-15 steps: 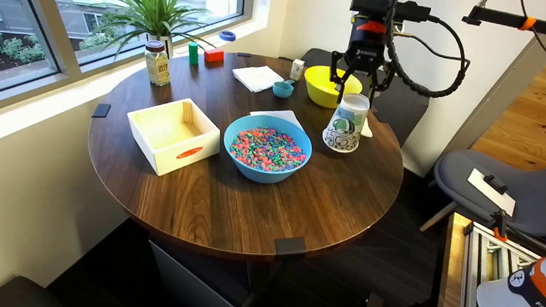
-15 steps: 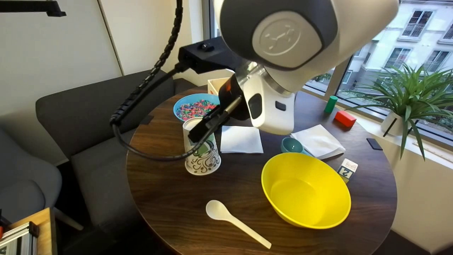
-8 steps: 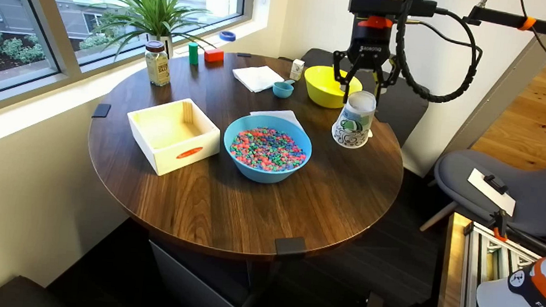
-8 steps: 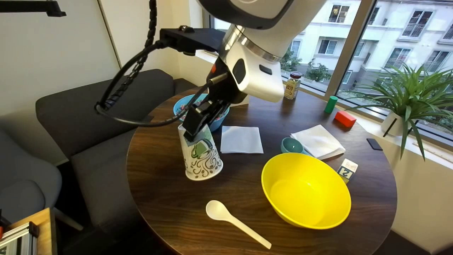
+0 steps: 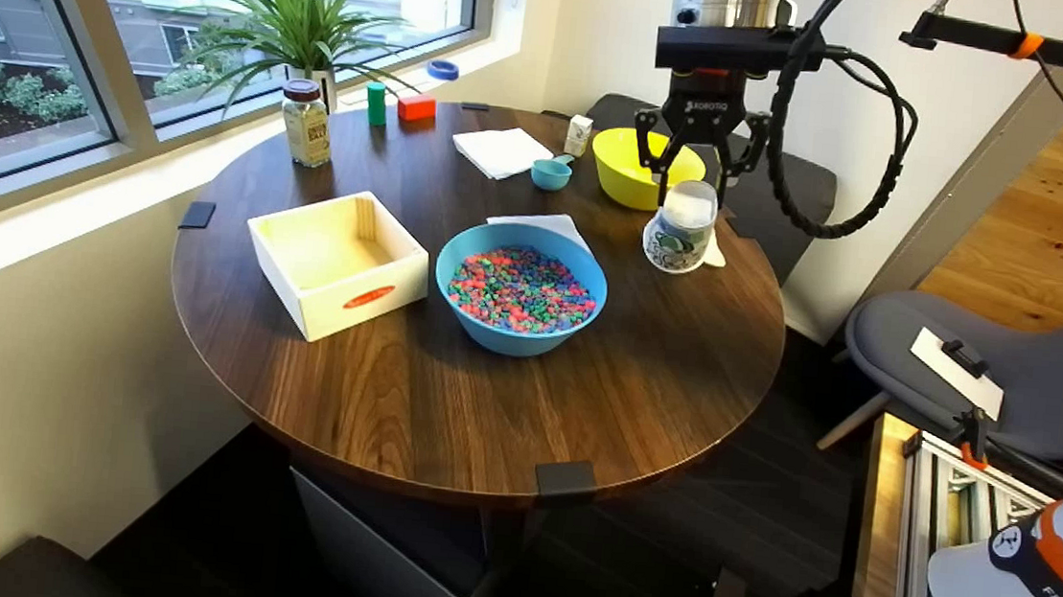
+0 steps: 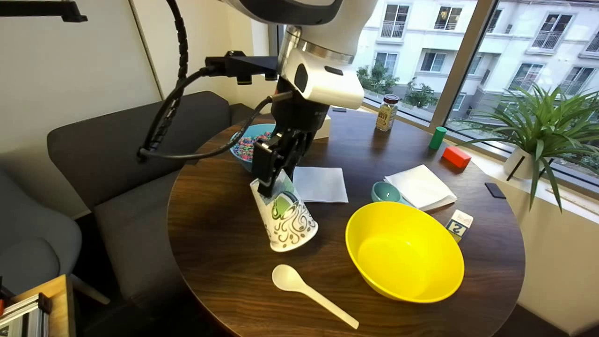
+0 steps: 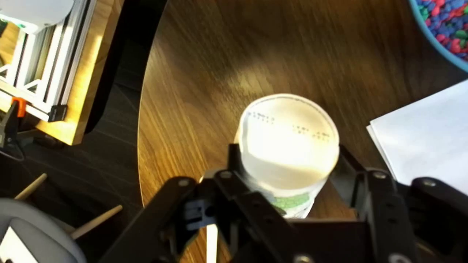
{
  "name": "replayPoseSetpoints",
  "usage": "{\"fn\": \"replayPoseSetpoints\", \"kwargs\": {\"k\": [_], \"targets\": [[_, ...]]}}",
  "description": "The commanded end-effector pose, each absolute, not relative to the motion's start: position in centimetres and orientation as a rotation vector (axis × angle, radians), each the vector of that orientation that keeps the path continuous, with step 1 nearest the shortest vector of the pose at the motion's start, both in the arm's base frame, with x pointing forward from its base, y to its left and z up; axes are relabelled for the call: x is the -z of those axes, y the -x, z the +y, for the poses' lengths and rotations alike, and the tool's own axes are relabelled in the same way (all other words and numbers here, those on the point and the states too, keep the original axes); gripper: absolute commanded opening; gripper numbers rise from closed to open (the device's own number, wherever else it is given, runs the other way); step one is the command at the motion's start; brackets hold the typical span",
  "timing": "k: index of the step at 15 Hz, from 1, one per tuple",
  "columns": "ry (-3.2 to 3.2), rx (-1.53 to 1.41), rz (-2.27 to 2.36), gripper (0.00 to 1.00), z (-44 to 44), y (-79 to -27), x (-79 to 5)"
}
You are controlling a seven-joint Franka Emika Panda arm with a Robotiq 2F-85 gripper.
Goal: Place the coffee cup upright then put the white spoon on top of the coffee cup.
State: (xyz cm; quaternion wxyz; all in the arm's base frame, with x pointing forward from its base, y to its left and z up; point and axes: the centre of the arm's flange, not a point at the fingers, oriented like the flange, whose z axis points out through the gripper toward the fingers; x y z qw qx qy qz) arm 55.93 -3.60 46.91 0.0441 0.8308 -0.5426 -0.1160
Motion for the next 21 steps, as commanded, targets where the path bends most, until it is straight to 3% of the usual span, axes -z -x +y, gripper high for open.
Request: {"fn": "replayPoseSetpoints", "kwargs": {"k": [1,5,7,13,21], "targets": [[-2.491,0.179,-1.619,0.45,-1.3,-54.6,-46.8],[-2.463,0.071,-1.556,0.46,0.9,-54.4,-46.7],[-2.452,0.044,-1.539,0.54,1.6,-54.3,-46.5],[-2.436,0.014,-1.534,1.00,1.8,-54.1,-45.9],[-2.470,-0.018,-1.546,1.00,1.1,-53.9,-46.2]]}}
